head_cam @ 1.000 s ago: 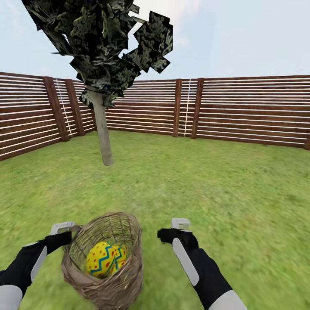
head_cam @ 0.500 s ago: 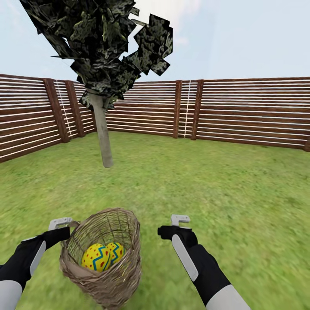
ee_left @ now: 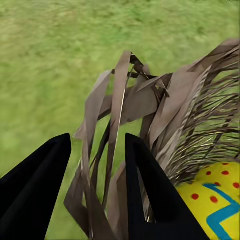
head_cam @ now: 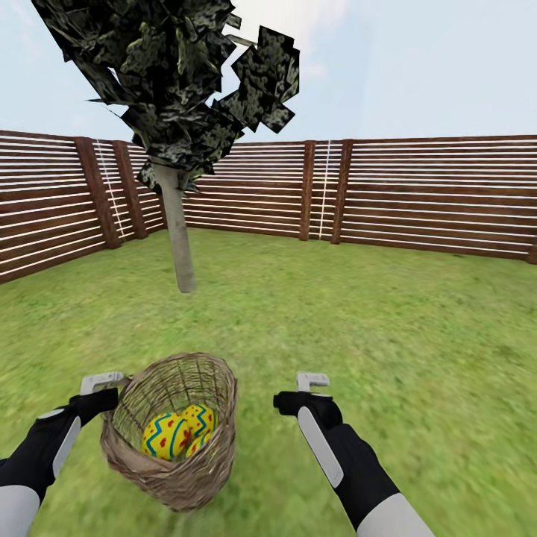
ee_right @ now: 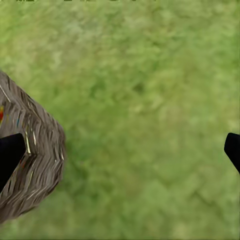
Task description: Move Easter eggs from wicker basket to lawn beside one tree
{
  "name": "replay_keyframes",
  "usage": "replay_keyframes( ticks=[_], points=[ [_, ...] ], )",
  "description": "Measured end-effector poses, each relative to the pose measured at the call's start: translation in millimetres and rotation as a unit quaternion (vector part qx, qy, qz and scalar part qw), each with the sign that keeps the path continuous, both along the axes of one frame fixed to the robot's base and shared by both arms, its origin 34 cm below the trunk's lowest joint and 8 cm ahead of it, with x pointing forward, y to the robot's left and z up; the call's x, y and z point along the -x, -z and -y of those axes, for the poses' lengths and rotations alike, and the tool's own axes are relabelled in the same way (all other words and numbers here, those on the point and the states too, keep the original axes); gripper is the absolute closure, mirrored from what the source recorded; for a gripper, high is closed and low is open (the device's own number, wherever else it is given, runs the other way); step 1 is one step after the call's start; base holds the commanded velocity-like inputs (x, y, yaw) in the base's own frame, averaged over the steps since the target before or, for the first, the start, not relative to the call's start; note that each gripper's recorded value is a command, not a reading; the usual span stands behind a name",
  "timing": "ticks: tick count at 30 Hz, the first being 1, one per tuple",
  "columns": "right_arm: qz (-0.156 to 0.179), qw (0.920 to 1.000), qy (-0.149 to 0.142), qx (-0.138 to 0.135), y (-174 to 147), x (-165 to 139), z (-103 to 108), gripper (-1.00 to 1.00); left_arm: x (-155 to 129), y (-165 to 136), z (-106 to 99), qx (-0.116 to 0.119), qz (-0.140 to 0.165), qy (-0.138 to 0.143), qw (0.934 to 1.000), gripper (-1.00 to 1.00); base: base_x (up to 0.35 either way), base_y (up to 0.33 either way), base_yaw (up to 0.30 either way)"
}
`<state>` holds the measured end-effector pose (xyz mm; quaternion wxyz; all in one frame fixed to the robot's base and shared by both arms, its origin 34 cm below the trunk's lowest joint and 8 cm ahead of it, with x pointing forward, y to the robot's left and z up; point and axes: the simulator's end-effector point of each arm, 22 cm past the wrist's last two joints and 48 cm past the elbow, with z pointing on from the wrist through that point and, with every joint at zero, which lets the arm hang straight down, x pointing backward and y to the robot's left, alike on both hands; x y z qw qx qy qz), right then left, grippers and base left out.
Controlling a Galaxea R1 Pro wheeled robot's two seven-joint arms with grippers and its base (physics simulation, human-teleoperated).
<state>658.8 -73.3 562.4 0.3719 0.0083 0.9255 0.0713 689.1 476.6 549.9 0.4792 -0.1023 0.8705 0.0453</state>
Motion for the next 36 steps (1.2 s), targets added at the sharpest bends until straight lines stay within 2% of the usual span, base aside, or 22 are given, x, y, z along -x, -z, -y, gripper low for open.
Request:
replay_keyframes(
  ticks=[2, 4, 6, 15, 29, 36],
  points=[
    [0.000, 1.0000, 0.000, 0.000, 0.0, 0.2, -0.3, -1.00, 0.5, -0.5, -3.2, -0.003, 0.000, -0.007, 1.0000, 1.00, 0.320, 0.000, 0.078],
    [0.000, 1.0000, -0.001, 0.001, 0.0, 0.2, -0.6, -1.00, 3.7, -0.4, -14.5, -0.019, -0.004, -0.028, 0.9994, 1.00, 0.328, 0.000, 0.236],
    [0.001, 1.0000, -0.001, 0.001, 0.0, 0.2, -0.7, -1.00, 4.5, -0.1, -17.0, -0.020, -0.005, -0.035, 0.9992, 1.00, 0.329, 0.000, 0.276],
    [0.001, 1.0000, -0.001, 0.001, 0.0, 0.2, -0.7, -1.00, 4.8, 0.0, -17.6, -0.020, -0.005, -0.036, 0.9991, 1.00, 0.330, 0.000, 0.270],
    [0.001, 1.0000, -0.002, 0.001, -0.1, 0.4, -1.0, -1.00, 4.9, -0.3, -18.4, -0.020, -0.005, -0.036, 0.9991, 1.00, 0.330, 0.063, 0.013],
    [0.001, 1.0000, -0.002, 0.002, -0.1, 0.5, -1.5, -1.00, 5.2, -0.8, -19.8, -0.021, -0.005, -0.037, 0.9991, 1.00, 0.330, 0.100, 0.258]
  ],
)
